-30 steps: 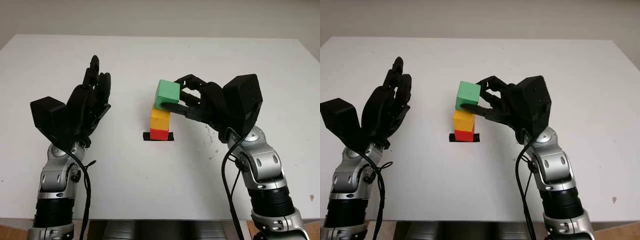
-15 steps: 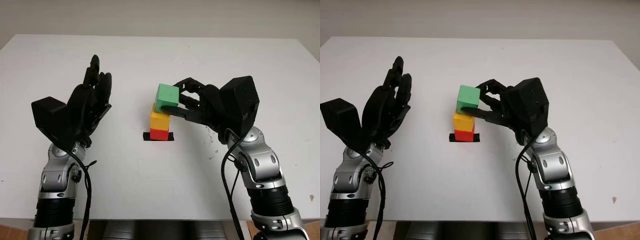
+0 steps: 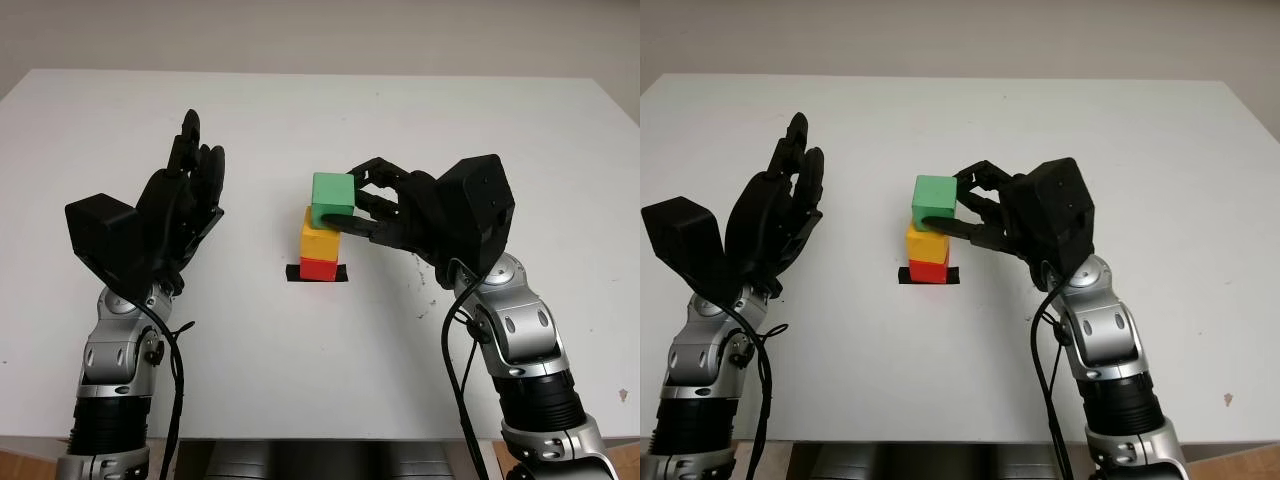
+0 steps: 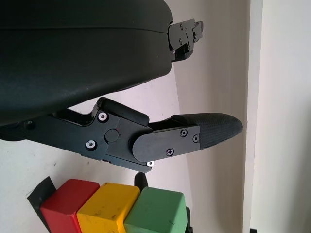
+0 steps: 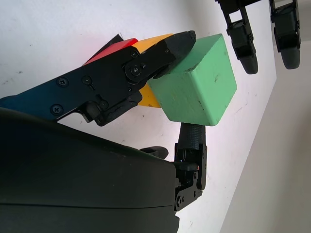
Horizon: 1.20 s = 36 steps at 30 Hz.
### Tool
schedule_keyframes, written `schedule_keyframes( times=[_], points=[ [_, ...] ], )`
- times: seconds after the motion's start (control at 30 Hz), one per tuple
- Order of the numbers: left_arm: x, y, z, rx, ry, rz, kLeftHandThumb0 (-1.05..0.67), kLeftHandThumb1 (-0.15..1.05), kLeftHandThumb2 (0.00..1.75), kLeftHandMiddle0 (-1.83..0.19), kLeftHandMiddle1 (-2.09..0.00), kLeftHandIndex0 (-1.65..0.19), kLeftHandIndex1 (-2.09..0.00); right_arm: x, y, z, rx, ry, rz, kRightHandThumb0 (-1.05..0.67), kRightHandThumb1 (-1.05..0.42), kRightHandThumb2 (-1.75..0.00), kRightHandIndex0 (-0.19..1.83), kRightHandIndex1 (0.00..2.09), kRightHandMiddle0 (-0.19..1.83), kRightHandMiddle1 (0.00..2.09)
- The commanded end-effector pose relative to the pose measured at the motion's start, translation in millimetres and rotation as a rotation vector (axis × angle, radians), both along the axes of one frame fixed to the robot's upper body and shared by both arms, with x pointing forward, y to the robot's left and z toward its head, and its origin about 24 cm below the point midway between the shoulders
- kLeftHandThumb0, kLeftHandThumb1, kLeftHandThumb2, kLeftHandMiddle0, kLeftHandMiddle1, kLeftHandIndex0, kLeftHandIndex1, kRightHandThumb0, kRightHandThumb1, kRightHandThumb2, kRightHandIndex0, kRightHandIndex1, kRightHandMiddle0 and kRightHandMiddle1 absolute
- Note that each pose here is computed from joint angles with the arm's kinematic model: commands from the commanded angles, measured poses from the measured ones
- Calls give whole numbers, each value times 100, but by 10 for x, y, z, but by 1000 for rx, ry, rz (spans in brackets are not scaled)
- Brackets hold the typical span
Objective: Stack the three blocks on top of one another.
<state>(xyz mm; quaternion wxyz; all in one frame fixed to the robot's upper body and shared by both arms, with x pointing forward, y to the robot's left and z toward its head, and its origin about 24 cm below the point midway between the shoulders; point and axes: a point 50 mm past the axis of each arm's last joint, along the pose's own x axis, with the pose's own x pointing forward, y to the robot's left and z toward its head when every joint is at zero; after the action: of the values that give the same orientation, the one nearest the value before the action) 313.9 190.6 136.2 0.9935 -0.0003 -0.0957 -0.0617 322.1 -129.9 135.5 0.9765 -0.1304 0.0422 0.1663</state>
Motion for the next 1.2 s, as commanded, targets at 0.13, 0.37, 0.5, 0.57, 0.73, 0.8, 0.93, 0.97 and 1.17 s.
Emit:
schedule_keyframes(
  times=[0.13, 0.37, 0.5, 0.57, 0.73, 0.8, 0.93, 0.97, 1.17],
  points=[
    [-24, -14, 4, -1, -10, 2, -73, 105, 57, 19, 0, 19, 0, -11, 31, 26, 20, -9, 12, -48, -96, -5, 36, 6, 34, 184],
    [-30, -16, 2, -2, -9, 0, -73, 105, 57, 19, 0, 19, 0, -21, 32, 21, 28, -10, 21, -48, -96, -5, 36, 6, 32, 184],
    [-40, -17, -5, -3, -9, 2, -73, 105, 57, 19, 0, 19, 0, -26, 27, 19, 23, -6, 24, -48, -96, -5, 35, 6, 31, 183],
    [-43, -16, -7, -6, -8, 4, -73, 105, 56, 19, 0, 19, 0, -28, 24, 19, 20, -7, 23, -48, -96, -5, 35, 6, 30, 183],
    [-47, -9, -2, -2, -10, 8, -72, 105, 56, 19, 0, 19, 0, -32, 15, 9, 8, -7, 18, -48, -96, -5, 35, 6, 30, 182],
    [-46, -8, 0, 4, -11, 10, -73, 105, 55, 19, 0, 19, 0, -40, 7, 11, 3, -7, 25, -49, -96, -5, 35, 5, 29, 181],
    [-47, -17, 10, 4, -12, 6, -74, 105, 54, 19, 0, 19, 0, -73, -23, 26, -50, -19, 75, -55, -93, -5, 24, 3, 15, 129],
    [-46, -21, 14, 0, -12, 4, -74, 105, 54, 19, 0, 19, 0, -81, -30, 29, -60, -24, 84, -57, -92, -5, 19, 2, 13, 111],
    [-37, -25, 13, -13, -8, 6, -73, 105, 53, 19, 0, 19, 0, -115, -84, 31, -85, -45, 117, -64, -89, -5, 2, 4, 2, 48]
  ],
)
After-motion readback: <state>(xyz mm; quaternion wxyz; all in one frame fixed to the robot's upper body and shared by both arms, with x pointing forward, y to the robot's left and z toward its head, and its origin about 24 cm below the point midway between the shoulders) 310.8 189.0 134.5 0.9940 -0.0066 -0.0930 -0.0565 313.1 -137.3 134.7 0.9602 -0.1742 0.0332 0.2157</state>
